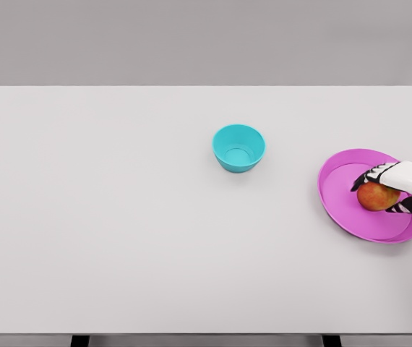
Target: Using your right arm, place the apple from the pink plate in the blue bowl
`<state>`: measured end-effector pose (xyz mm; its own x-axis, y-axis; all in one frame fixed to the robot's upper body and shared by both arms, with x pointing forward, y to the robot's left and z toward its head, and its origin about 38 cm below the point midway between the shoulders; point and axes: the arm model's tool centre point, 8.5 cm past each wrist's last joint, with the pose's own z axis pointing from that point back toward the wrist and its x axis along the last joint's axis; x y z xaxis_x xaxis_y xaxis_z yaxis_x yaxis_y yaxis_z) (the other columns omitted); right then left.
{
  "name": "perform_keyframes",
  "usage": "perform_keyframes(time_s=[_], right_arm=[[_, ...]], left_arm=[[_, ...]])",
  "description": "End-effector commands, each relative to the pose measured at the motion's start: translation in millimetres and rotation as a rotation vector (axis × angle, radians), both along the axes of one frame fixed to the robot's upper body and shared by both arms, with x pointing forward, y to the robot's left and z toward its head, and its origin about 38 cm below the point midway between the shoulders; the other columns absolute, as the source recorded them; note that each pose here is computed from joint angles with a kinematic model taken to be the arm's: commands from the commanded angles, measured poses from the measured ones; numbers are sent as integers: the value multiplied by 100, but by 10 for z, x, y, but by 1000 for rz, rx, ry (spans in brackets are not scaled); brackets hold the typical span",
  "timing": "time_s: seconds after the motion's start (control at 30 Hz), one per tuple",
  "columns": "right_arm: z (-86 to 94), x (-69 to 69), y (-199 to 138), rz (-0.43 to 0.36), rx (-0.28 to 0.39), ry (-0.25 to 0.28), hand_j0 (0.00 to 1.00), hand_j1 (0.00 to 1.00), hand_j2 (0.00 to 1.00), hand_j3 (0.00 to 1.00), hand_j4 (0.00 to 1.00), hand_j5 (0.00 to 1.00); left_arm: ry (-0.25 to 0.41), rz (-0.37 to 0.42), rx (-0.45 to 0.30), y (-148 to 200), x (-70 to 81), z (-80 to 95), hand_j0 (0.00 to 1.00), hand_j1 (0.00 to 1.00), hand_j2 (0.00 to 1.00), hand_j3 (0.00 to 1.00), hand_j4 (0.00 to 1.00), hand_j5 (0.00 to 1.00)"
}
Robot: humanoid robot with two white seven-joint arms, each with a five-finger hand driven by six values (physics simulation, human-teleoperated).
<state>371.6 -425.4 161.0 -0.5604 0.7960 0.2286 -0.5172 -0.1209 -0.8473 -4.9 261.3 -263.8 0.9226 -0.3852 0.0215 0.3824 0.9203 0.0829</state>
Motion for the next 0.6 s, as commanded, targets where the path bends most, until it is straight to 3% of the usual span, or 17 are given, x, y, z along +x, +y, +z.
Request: perform_keyframes(time_s=[0.0, 0.23, 0.57], right_arm=[[1, -1, -2, 0, -5, 0, 46, 46, 46, 46, 46, 46], [55, 29, 9, 3, -4, -15, 43, 43, 43, 43, 43, 43], [307, 265, 167, 19, 40, -104, 43, 43, 43, 43, 43, 43]], left_arm=[[0, 0, 0, 1, -1, 0, 100, 100, 100, 100, 100, 100], [0, 0, 0, 1, -1, 0, 100, 100, 100, 100, 100, 100], [0, 0, 0, 1, -1, 0, 100, 100, 100, 100, 100, 100]])
